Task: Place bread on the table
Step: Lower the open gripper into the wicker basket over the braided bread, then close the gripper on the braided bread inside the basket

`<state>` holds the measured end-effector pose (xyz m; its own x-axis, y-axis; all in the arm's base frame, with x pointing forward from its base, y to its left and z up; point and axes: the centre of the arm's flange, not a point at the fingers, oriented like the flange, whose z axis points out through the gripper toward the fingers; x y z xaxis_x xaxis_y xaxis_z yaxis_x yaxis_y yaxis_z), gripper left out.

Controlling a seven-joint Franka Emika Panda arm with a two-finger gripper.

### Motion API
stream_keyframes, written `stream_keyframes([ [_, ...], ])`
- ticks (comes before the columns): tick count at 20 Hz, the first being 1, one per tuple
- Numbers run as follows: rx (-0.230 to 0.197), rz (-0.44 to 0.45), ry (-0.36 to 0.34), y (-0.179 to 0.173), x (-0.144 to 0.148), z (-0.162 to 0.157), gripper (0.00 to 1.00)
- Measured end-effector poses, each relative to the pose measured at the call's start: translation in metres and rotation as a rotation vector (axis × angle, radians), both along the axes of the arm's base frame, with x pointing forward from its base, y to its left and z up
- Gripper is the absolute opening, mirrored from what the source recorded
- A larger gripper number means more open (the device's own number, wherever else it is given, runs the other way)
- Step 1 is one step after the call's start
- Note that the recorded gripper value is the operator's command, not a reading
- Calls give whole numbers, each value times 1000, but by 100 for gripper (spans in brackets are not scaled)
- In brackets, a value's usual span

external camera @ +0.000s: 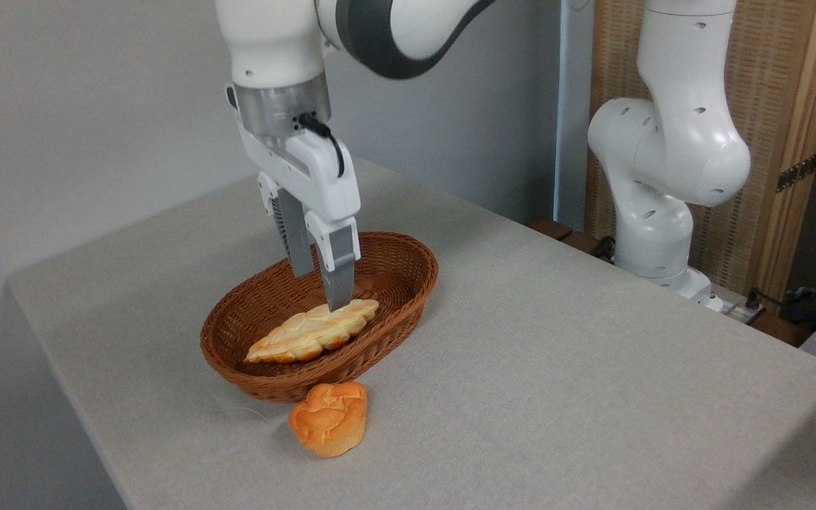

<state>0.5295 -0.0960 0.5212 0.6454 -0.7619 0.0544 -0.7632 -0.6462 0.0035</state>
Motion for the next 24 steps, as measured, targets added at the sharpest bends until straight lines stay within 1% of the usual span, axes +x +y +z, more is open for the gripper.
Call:
stream_keyframes([
  [7,4,-62,5,-22,-6,-45,100],
  [17,4,-103,-8,-39,-3,-81,100],
  [24,8,-122,8,-47,-4,-93,100],
])
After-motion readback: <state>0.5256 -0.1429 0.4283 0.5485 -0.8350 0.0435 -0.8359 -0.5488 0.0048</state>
